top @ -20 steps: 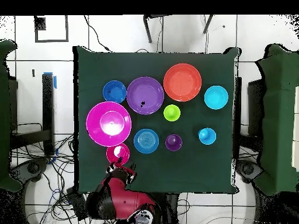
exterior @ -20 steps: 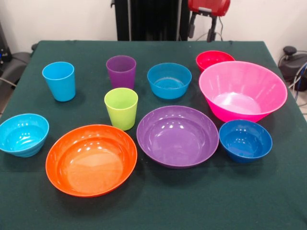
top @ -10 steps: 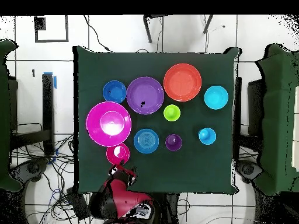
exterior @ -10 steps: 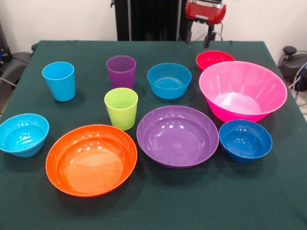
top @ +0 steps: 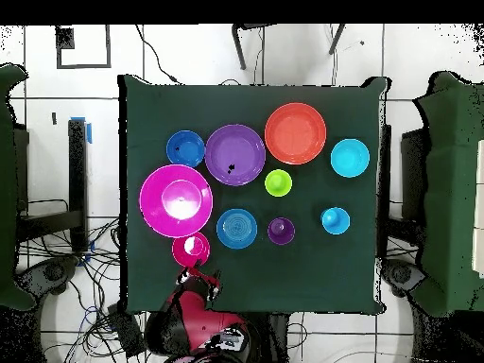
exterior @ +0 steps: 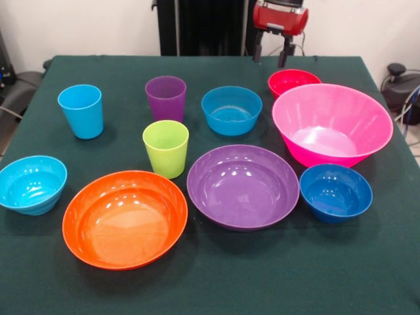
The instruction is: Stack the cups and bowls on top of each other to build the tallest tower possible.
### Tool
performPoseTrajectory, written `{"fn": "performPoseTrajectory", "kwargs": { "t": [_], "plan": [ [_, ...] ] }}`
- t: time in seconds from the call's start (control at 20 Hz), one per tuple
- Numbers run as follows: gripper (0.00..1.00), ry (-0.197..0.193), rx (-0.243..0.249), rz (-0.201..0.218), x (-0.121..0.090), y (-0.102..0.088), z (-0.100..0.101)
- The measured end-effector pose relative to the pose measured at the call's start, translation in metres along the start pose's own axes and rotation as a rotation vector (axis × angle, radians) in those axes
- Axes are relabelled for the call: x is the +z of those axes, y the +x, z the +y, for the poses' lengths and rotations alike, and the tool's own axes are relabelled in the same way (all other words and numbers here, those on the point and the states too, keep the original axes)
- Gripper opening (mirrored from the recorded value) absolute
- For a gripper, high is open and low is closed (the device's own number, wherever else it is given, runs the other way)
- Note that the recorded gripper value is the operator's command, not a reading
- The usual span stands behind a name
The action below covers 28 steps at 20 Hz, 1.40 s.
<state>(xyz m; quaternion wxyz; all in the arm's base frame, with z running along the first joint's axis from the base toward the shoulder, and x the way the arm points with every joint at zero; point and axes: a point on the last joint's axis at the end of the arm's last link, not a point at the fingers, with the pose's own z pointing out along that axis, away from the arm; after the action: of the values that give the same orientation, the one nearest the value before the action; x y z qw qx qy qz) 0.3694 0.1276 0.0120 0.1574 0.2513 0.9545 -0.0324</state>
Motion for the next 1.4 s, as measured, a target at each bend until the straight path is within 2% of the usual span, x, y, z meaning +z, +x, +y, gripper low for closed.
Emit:
{"fn": "performPoseTrajectory", "kwargs": {
  "t": [0.4, 1.4],
  "plan": [
    [1.0, -0.006, -0.012, -0.001, -0.0014, 0.0029, 0.004],
    [1.0, -0.018, -0.012, -0.02, 0.0026, -0.0062, 0.01]
  ]
}}
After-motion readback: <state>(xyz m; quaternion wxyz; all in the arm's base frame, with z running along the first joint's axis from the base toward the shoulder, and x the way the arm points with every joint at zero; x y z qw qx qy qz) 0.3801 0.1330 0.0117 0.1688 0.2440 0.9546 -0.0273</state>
